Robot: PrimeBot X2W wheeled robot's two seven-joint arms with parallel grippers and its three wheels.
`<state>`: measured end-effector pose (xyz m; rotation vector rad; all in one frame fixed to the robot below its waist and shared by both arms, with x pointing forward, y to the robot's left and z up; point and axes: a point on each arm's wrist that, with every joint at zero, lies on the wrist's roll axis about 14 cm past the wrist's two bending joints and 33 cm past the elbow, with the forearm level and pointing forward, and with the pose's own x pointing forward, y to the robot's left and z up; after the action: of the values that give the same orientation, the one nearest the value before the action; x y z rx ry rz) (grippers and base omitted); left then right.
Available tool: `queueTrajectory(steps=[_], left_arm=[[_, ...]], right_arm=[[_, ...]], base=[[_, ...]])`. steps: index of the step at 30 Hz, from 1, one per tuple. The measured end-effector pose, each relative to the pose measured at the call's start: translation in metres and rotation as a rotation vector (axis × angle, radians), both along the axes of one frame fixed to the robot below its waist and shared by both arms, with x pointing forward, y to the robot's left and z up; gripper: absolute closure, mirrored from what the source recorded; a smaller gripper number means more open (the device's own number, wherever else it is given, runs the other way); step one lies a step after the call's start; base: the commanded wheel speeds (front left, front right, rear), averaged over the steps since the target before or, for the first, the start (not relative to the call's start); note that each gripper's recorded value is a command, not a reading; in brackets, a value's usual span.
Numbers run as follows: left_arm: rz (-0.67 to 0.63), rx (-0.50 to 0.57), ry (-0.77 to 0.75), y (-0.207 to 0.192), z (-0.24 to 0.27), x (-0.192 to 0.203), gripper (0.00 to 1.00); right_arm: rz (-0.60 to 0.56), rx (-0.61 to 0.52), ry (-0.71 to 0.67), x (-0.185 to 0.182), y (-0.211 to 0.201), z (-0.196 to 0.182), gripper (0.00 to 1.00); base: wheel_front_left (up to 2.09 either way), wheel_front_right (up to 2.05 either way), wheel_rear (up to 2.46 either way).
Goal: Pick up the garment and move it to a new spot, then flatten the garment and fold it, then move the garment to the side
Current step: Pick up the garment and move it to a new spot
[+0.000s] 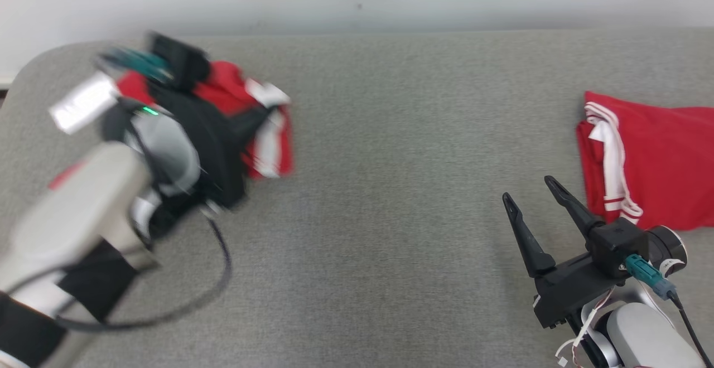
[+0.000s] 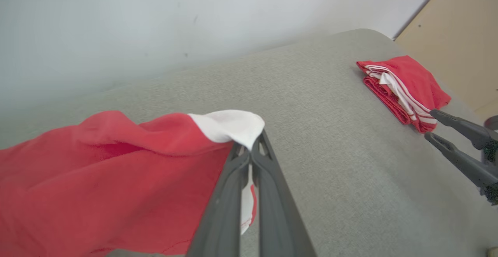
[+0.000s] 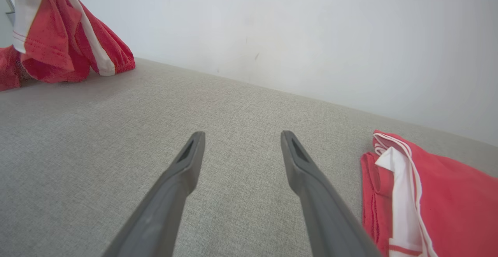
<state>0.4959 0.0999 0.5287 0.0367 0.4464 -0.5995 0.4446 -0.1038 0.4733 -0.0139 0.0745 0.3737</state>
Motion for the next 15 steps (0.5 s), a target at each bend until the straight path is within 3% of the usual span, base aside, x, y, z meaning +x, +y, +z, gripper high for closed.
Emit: queueTrajectory(steps=[8,15], left_arm=[[-0.363,-0.132,0.076,-0.123,-0.017,-0.092,1.00],[-0.452,-0.098,0.177,-0.133,-0.055,-0.148,1.00]], right_arm=[[-0.086,0.003,-0.009,-0.014,-0.031,0.004,0.00],[-0.085,0.015,-0.024,-0.012,-0.030,0.007,0.00]], base=[[0.00,0.00,0.00],[0.00,0.00,0.00]])
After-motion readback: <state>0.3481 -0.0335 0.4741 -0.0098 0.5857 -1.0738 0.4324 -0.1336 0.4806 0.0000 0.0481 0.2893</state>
